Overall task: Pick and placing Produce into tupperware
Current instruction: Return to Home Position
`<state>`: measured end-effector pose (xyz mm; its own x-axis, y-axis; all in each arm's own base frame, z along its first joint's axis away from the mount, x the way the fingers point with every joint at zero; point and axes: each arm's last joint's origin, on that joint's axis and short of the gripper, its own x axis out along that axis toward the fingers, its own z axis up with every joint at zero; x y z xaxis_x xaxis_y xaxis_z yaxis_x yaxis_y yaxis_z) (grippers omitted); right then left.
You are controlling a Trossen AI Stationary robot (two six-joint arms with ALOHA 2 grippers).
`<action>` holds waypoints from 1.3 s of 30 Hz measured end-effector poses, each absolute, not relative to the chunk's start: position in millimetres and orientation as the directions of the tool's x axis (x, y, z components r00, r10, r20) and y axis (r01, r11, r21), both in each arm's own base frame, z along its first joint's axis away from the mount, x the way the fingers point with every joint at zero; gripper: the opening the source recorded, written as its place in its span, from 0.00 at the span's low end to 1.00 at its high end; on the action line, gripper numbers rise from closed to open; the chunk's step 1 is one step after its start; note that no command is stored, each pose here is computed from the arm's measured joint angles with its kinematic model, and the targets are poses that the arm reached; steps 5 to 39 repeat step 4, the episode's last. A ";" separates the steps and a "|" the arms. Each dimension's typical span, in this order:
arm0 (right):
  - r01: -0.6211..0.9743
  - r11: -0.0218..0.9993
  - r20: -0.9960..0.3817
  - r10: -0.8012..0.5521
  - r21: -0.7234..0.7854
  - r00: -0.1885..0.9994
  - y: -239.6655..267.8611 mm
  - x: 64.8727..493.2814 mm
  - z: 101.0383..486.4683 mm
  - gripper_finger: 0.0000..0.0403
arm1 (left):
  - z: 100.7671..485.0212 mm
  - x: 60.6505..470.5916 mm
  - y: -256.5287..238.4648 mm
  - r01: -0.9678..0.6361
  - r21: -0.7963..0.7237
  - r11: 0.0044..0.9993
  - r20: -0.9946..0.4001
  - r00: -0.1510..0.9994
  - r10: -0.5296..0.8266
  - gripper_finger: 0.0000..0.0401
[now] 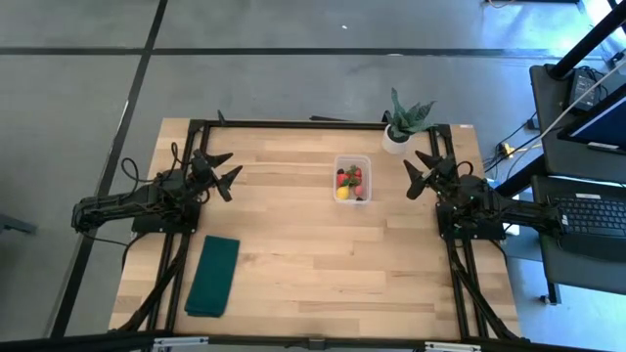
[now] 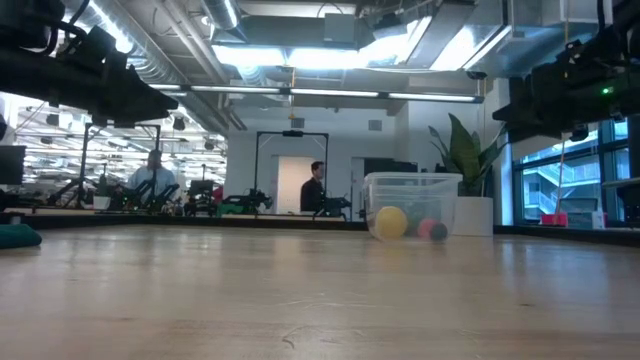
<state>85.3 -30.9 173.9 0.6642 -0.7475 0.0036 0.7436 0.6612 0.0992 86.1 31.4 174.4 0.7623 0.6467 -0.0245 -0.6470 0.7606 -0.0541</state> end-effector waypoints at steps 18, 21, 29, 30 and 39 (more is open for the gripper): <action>0.744 0.661 0.004 -0.747 0.099 0.664 -30.9 85.3 173.9 0.63 | 174.4 86.0 31.4 -0.647 -0.054 0.760 -0.024 0.762 0.647 0.62; 0.744 0.661 0.004 -0.747 0.099 0.664 -30.9 85.3 173.9 0.63 | 174.4 86.0 31.4 -0.647 -0.054 0.760 -0.024 0.762 0.647 0.62; 0.744 0.661 0.004 -0.747 0.099 0.664 -30.9 85.3 173.9 0.63 | 174.4 86.0 31.4 -0.647 -0.054 0.760 -0.024 0.762 0.647 0.62; 0.744 0.661 0.004 -0.747 0.099 0.664 -30.9 85.3 173.9 0.63 | 174.4 86.0 31.4 -0.647 -0.054 0.760 -0.024 0.762 0.647 0.62; 0.744 0.661 0.004 -0.747 0.099 0.664 -30.9 85.3 173.9 0.63 | 174.4 86.0 31.4 -0.647 -0.054 0.760 -0.024 0.762 0.647 0.62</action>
